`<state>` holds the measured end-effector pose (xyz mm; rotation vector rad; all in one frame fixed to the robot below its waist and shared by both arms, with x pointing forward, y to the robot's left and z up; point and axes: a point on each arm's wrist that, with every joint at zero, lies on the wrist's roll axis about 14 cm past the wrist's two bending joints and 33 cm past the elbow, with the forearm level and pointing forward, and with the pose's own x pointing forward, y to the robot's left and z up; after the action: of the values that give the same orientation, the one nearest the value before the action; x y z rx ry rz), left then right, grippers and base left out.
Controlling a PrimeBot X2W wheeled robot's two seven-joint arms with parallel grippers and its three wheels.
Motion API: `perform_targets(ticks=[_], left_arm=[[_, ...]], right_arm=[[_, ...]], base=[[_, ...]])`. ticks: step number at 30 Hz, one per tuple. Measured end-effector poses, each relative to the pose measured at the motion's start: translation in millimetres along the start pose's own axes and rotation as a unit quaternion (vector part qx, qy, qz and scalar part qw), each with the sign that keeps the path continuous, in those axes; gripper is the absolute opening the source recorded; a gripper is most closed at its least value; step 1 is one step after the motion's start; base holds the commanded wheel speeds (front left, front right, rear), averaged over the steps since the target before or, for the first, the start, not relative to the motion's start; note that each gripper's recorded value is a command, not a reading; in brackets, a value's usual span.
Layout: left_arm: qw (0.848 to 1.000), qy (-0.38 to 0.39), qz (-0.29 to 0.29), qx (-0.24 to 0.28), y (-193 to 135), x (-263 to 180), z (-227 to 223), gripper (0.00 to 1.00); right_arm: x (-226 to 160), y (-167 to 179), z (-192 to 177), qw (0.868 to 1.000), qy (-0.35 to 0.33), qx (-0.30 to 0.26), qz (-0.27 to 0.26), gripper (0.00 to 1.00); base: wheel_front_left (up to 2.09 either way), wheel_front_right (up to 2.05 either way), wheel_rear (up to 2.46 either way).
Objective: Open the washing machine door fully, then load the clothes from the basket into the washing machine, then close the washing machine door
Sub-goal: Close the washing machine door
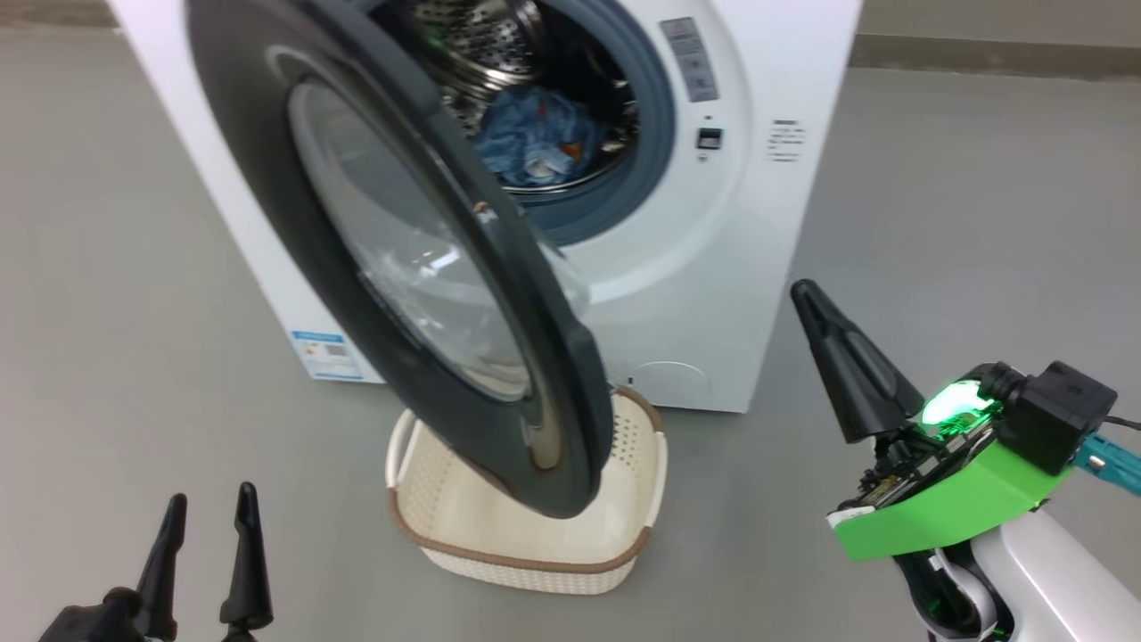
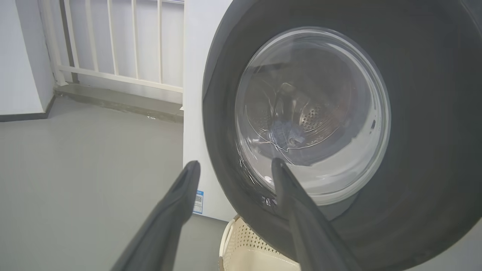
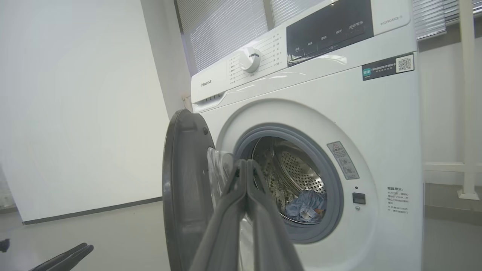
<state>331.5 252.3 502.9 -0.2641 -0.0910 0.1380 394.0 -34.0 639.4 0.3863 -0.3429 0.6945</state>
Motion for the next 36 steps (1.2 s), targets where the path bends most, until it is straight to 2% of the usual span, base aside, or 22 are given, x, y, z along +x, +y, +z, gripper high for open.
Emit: perform_targets(ticks=[10,19,29,36], left_arm=[[0.999,-0.009,0.041,0.001,25.7,-22.0,6.8,1.0],[0.998,-0.014,0.067,0.001,40.7,-37.3,10.7,1.0],[0.996,-0.017,0.084,0.002,51.0,-48.9,12.7,1.0],[0.995,-0.01,0.098,0.003,57.0,-52.9,9.7,1.0]], right_arm=[[26.4,63.1,-12.4,0.994,0.008,0.026,0.107,0.0],[27.8,118.2,-41.6,0.976,0.057,0.035,0.208,0.0],[12.7,132.8,-104.3,0.95,0.168,0.017,0.264,0.0],[6.2,125.5,-142.0,0.935,0.228,0.006,0.271,0.0]], base=[[0.0,0.0,0.0],[0.0,0.0,0.0],[0.0,0.0,0.0],[0.0,0.0,0.0]])
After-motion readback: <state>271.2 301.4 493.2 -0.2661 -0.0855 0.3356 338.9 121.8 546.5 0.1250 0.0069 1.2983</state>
